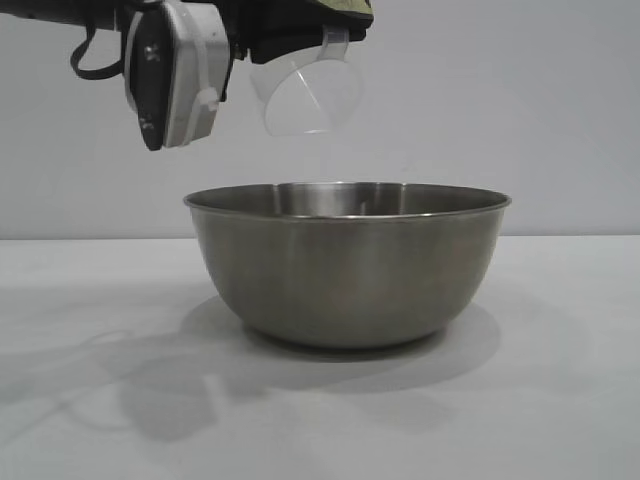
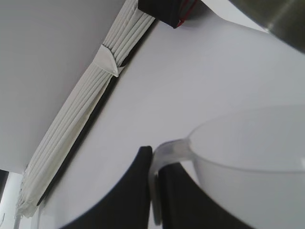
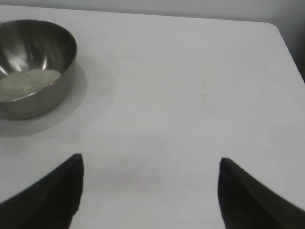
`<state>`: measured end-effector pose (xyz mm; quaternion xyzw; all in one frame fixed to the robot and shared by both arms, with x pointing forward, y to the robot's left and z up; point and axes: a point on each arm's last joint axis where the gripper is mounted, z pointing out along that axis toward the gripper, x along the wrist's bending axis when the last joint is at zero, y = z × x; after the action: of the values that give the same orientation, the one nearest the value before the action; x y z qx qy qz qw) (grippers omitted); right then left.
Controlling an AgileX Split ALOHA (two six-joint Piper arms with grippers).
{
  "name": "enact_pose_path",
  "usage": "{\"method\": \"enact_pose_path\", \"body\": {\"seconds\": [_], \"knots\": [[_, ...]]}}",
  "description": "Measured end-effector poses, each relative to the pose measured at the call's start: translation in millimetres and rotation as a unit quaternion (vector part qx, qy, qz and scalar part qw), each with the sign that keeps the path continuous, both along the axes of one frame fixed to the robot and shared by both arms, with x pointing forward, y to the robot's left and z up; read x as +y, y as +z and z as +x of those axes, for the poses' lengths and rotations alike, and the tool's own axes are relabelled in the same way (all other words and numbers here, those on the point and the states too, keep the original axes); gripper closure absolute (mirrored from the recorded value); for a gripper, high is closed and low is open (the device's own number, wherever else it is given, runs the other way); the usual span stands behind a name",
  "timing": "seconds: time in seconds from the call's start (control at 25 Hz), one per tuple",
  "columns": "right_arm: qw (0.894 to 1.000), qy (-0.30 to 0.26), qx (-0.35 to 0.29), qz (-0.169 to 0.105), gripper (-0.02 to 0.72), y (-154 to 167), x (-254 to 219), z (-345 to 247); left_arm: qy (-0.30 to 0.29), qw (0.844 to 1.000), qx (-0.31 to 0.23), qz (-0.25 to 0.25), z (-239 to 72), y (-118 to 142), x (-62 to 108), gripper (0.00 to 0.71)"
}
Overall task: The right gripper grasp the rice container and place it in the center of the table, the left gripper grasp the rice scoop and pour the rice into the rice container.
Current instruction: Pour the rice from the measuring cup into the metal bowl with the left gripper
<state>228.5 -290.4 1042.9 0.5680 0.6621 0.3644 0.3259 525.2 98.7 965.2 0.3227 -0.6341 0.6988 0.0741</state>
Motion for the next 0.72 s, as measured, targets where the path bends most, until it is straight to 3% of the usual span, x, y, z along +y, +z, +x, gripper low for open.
{"method": "enact_pose_path", "body": {"seconds": [0.12,0.24,0.44,0.56,0.72], "knots": [[1.0,0.0,0.0,0.0,0.18,0,0,0,0.004,0.999,0.031,-0.014,1,0,0.3,0.71],[1.0,0.0,0.0,0.0,0.18,0,0,0,0.009,0.993,0.105,-0.046,1,1,0.6,0.71],[1.0,0.0,0.0,0.0,0.18,0,0,0,0.033,0.96,0.249,-0.123,6,3,2.7,0.71],[1.0,0.0,0.0,0.0,0.18,0,0,0,0.058,0.917,0.345,-0.193,12,6,5.8,0.71],[1.0,0.0,0.0,0.0,0.18,0,0,0,0.075,0.828,0.473,-0.29,18,9,10.1,0.71]]}}
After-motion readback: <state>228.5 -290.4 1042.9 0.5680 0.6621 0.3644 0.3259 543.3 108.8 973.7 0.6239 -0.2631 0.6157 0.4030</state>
